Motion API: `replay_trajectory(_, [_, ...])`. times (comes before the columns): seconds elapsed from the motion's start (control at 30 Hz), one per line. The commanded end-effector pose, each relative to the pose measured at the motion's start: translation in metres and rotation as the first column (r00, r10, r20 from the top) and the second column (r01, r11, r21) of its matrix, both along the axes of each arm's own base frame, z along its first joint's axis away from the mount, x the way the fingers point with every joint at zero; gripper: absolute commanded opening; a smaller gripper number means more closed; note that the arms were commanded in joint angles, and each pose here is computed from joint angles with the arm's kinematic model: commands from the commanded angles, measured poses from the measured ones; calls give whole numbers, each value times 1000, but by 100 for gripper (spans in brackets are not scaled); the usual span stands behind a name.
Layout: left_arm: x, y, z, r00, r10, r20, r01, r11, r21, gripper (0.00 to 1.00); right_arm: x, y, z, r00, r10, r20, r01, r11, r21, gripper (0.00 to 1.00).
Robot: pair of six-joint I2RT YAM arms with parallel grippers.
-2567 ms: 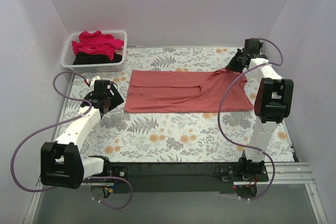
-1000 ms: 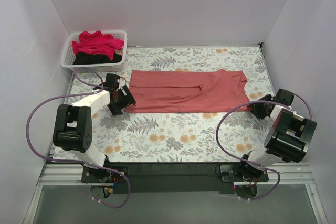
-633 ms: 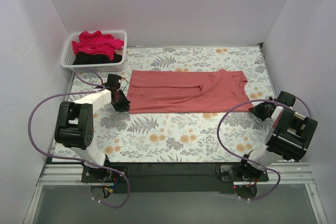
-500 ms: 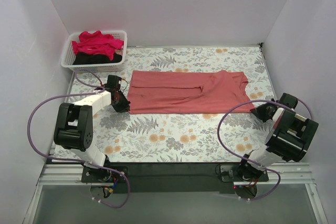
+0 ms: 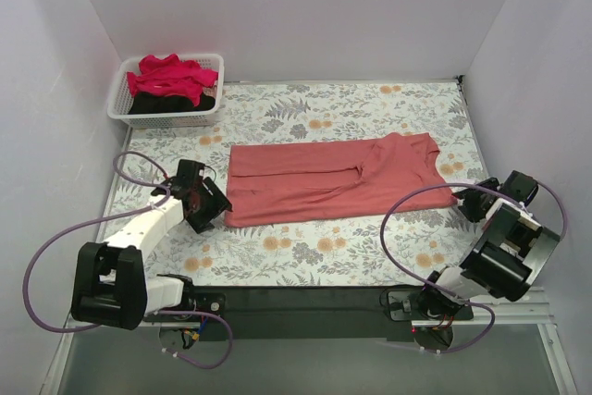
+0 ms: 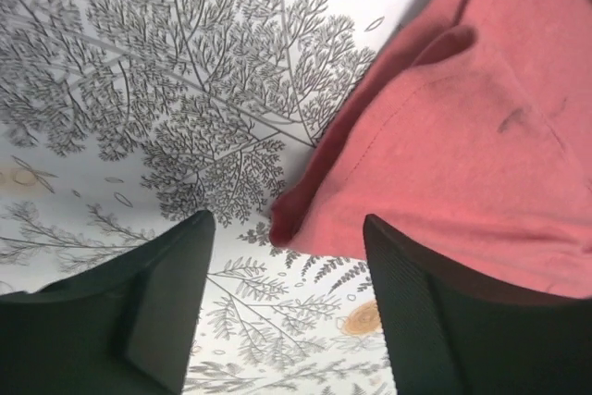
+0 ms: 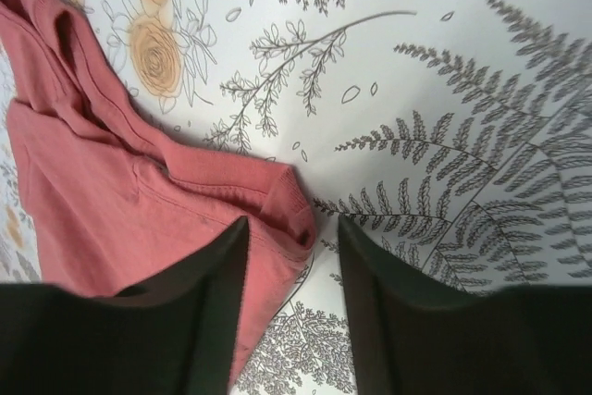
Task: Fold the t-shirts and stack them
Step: Fold the tshirt
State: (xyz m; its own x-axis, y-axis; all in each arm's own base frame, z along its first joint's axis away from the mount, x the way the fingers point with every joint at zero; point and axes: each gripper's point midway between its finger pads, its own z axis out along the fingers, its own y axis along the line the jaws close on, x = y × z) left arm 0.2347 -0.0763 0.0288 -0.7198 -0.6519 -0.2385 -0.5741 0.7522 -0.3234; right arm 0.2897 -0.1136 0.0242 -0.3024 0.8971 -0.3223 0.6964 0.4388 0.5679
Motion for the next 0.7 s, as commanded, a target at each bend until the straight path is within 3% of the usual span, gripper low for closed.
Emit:
replay_trajectory(0.0, [30,11,35,991,-40,126,30,996,81,67,-2,-21,19,1000,-25,1,25,991,-134,54])
replay_trajectory(0.03, [40,11,42,980,-104,168,86,990,108,69,-1,-24,29,999,-30,20,33,984,-175,61])
replay_trajectory(0.13, [67,9,55,957,-187,223,155,976,155,72,3,-27,47,999,-19,35,27,968,-249,67])
replay_trajectory(0.27, [92,4,60,913,-317,257,266,940,214,73,14,-19,78,997,35,75,-6,934,-358,68])
replay_trajectory(0.43, [110,-26,65,788,-537,301,500,844,195,70,37,9,108,972,196,126,-122,888,-444,67])
replay_trajectory(0.53, [118,-36,62,721,-621,307,586,783,207,66,60,41,124,918,369,143,-257,831,-493,66])
replay_trajectory(0.67, [120,-43,50,654,-701,284,666,712,225,61,84,98,132,798,589,129,-446,721,-530,65])
